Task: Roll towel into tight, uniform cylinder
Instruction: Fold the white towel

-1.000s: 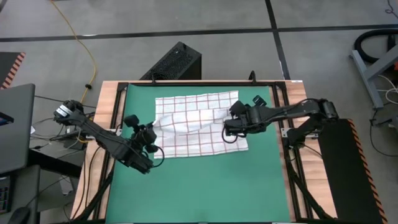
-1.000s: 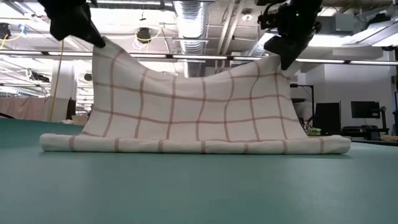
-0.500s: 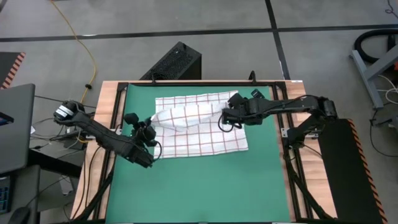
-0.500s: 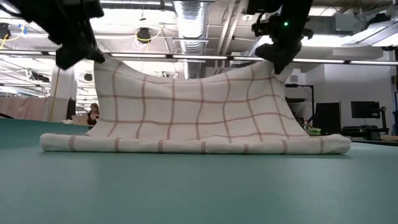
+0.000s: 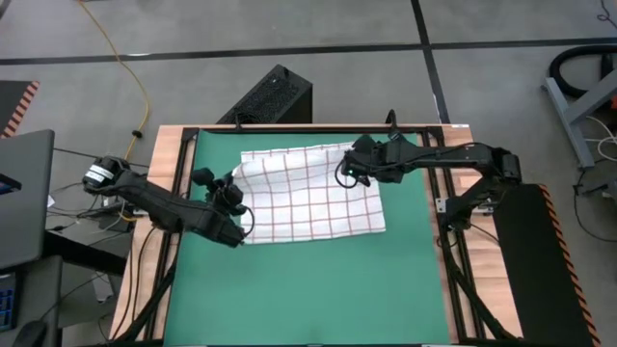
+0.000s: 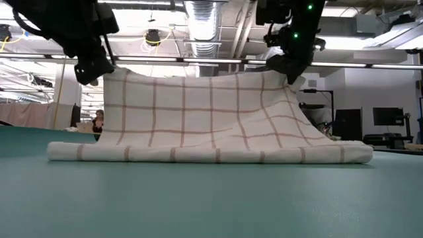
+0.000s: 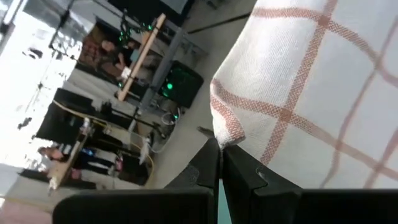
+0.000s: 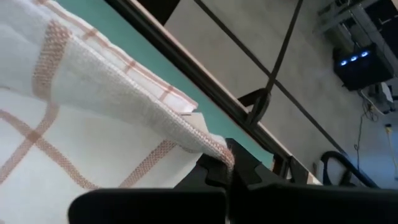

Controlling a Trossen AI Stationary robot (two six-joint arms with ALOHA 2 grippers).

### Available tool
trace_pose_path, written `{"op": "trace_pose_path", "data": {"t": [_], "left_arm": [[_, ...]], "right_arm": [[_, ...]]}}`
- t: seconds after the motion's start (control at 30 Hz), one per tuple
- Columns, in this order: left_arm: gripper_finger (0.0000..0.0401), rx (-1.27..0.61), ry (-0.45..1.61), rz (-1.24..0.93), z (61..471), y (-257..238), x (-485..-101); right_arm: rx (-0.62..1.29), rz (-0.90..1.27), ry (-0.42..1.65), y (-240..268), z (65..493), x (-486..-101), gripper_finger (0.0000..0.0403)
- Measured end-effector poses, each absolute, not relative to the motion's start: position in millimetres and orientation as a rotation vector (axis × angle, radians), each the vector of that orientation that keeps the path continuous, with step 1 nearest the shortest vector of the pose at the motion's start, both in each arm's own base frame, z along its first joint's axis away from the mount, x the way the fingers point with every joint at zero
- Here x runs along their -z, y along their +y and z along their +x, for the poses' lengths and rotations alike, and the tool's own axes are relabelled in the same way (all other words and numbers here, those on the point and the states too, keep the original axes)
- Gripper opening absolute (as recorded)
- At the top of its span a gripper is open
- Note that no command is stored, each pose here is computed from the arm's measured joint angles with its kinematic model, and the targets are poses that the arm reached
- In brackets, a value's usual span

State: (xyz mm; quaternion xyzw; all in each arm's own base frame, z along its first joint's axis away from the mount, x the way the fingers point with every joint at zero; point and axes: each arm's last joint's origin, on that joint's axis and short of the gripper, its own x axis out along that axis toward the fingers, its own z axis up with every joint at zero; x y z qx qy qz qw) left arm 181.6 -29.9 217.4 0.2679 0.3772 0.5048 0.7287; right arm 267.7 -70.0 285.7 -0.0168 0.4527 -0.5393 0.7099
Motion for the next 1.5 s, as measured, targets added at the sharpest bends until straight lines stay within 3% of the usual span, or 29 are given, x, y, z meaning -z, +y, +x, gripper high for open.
{"op": "trace_pose_path", "data": {"t": [0.97, 1.27, 1.5], "left_arm": [[0.0000, -1.202, 0.848, 0.455, 209, 5, -204], [0.0000, -0.976, 0.817, 0.376, 209, 8, -173], [0.0000, -1.002, 0.765, 0.343, 193, 22, -187]], "right_arm": [[1.145, -0.047, 0.975, -91, 275, -270, 0.0008], [1.139, -0.036, 0.995, -97, 273, -269, 0.0008], [1.137, -0.034, 1.000, -99, 272, -269, 0.0008]]}}
